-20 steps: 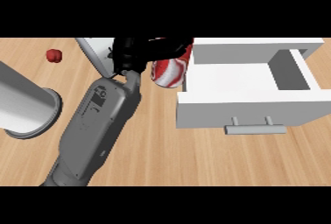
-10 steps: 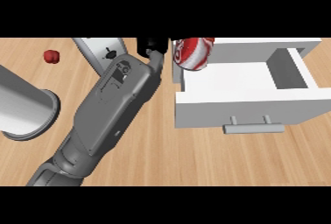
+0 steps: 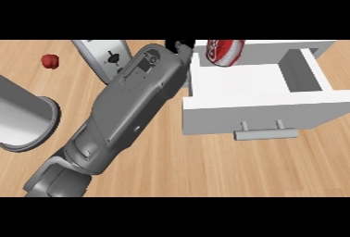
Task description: Pick up the can, place it into the drawer and close the drawer
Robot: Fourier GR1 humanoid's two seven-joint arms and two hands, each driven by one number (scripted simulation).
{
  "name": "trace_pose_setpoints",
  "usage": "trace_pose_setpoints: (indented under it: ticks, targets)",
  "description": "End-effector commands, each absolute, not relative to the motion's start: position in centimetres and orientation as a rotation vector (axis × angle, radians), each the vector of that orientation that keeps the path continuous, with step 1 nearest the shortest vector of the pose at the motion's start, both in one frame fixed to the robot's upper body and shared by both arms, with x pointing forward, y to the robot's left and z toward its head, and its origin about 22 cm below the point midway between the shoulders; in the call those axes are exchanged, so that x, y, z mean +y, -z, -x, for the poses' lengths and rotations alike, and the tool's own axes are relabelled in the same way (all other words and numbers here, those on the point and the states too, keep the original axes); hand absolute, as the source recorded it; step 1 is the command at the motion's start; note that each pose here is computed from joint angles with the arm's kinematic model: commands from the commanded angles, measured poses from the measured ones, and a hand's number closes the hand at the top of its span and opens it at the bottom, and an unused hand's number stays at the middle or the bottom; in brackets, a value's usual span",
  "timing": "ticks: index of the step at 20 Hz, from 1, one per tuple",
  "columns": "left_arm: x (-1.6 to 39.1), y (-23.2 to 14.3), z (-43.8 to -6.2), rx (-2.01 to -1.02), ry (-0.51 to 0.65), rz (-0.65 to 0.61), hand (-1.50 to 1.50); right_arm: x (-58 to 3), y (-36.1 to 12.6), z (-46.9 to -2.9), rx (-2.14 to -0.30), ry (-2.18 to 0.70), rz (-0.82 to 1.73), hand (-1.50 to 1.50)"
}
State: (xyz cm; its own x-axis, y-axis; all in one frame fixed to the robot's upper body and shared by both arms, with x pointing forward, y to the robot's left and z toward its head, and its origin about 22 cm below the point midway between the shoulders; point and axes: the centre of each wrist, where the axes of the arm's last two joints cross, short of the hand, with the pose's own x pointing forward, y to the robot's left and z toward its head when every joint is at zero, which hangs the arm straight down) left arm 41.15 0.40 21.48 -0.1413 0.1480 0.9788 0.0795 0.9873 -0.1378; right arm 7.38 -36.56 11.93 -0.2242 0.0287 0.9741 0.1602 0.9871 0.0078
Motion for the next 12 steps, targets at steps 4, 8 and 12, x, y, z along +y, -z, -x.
trace_pose_setpoints:
  ticks: [4,8,12]
  targets:
    - [-1.4,-21.3,-41.1,-1.697,-0.05,0.148,1.5,-35.6,-12.2,-8.5,-1.806,0.12,0.131,-1.5]
    - [-1.6,-20.6,-41.6,-1.69,-0.041,0.097,1.5,-35.8,-13.1,-8.1,-1.813,0.106,0.111,-1.5]
    - [-1.8,-20.1,-41.5,-1.644,-0.054,0.114,1.5,-35.6,-13.9,-8.3,-1.806,0.097,0.106,-1.5]
